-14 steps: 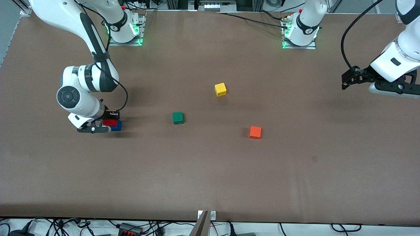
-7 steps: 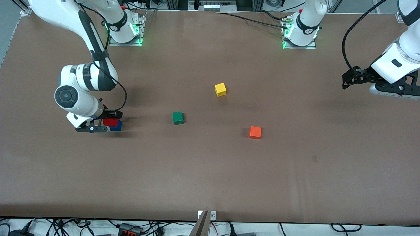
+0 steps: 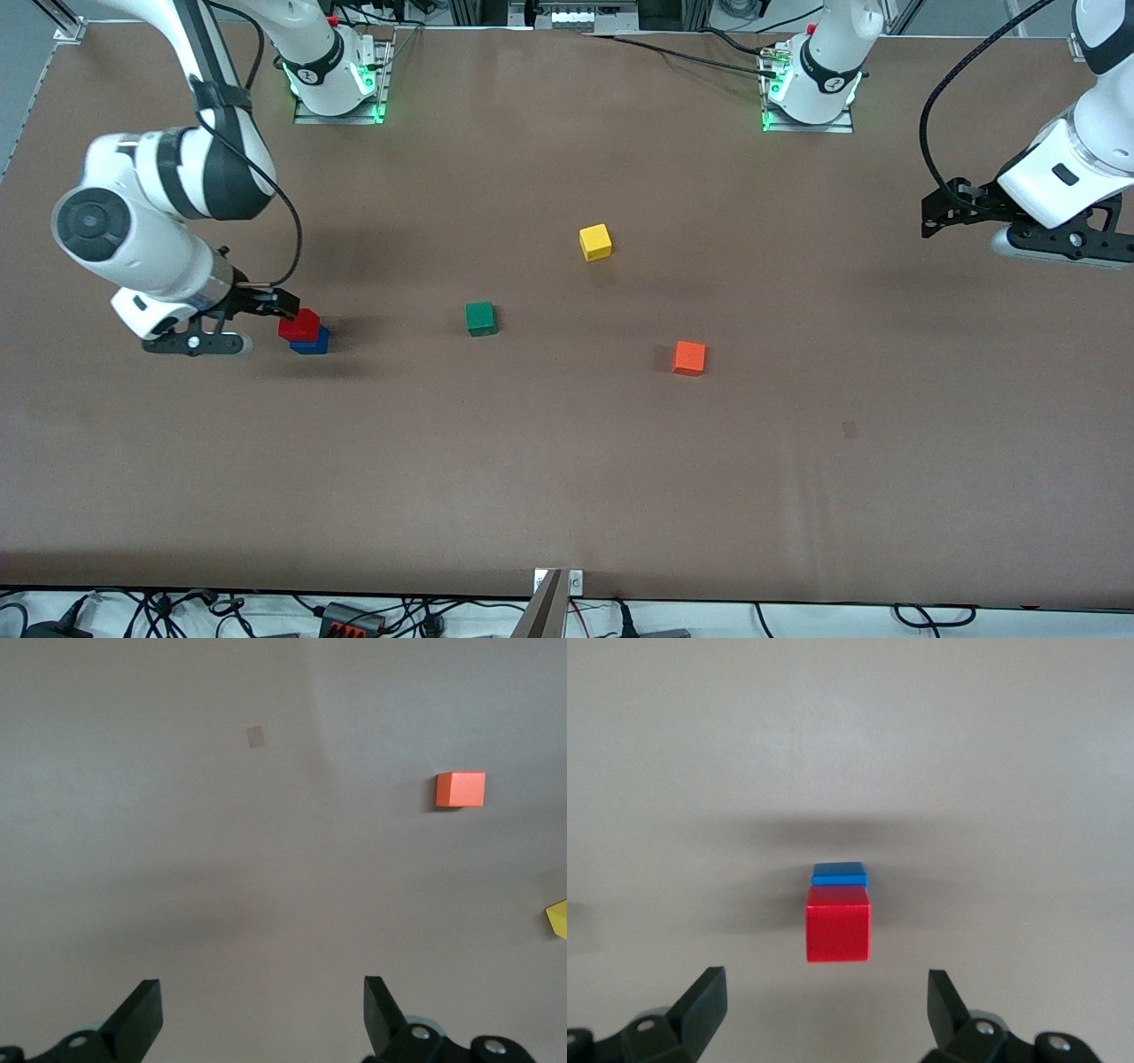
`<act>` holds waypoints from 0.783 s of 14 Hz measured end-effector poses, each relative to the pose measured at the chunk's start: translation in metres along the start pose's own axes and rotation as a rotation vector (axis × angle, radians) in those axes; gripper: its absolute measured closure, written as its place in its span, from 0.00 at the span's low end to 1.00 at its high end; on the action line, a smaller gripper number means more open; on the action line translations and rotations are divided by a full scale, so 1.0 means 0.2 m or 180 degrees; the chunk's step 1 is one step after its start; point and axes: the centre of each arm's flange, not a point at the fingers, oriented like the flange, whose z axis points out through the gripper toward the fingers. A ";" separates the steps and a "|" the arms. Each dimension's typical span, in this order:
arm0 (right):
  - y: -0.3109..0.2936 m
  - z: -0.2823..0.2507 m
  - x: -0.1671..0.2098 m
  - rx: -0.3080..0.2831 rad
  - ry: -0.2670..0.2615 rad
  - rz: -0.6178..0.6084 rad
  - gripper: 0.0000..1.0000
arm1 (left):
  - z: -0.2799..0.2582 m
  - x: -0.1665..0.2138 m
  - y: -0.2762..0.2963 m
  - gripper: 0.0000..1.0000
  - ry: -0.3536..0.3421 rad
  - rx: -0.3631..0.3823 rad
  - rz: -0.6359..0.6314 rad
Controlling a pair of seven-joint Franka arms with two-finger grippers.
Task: Pass red block to right arm, stack on blue
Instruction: 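Open the right gripper and lift it away from the stack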
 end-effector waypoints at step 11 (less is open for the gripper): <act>0.38 -0.61 0.08 0.0111 0.0223 0.0079 0.00 | -0.01 0.00 0.00 0.00 -0.0005 -0.0001 0.0000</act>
